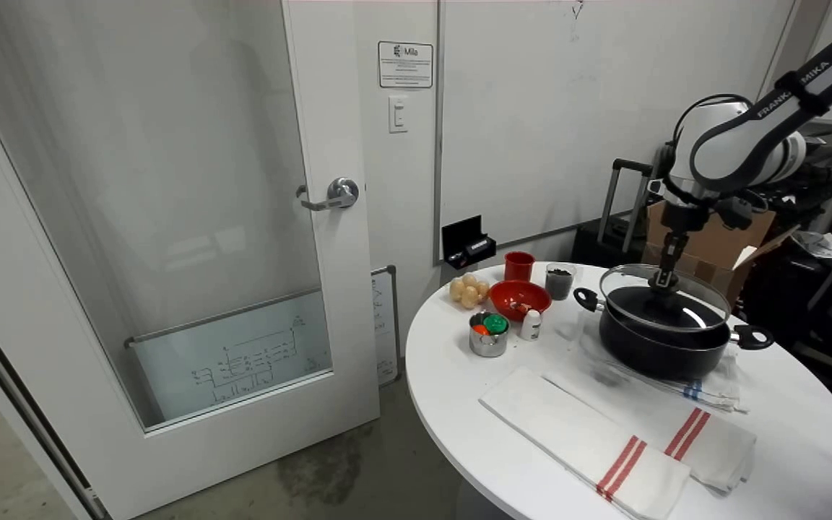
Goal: Put the lid on the pot
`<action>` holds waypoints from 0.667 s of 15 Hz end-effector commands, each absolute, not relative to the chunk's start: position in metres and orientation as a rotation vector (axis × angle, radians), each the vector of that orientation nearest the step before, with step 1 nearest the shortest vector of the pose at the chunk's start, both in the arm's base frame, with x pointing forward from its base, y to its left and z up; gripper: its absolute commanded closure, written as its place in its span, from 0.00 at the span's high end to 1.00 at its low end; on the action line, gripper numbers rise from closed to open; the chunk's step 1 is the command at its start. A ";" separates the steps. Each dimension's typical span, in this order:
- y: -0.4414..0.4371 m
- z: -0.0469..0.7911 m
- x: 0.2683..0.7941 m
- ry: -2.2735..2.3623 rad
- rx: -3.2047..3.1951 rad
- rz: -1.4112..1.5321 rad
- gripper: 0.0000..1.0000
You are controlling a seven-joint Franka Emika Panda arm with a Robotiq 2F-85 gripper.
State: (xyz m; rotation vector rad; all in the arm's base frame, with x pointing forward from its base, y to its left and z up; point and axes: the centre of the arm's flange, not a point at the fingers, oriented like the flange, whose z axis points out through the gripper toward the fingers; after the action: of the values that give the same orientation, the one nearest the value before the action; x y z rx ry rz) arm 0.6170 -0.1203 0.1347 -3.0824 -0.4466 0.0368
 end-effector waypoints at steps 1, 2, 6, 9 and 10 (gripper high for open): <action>-0.129 0.142 0.609 -0.353 -3.081 -0.021 0.25; -0.130 0.140 0.610 -0.344 -3.076 -0.027 0.25; -0.137 0.135 0.612 -0.308 -3.059 -0.031 0.25; -0.137 0.130 0.612 -0.289 -3.036 -0.024 0.25; -0.137 0.128 0.613 -0.283 -3.033 -0.020 0.25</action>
State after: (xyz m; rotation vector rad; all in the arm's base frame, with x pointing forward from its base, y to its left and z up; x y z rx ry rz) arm 0.6092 -0.1362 0.1249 -3.0594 -0.3138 0.0130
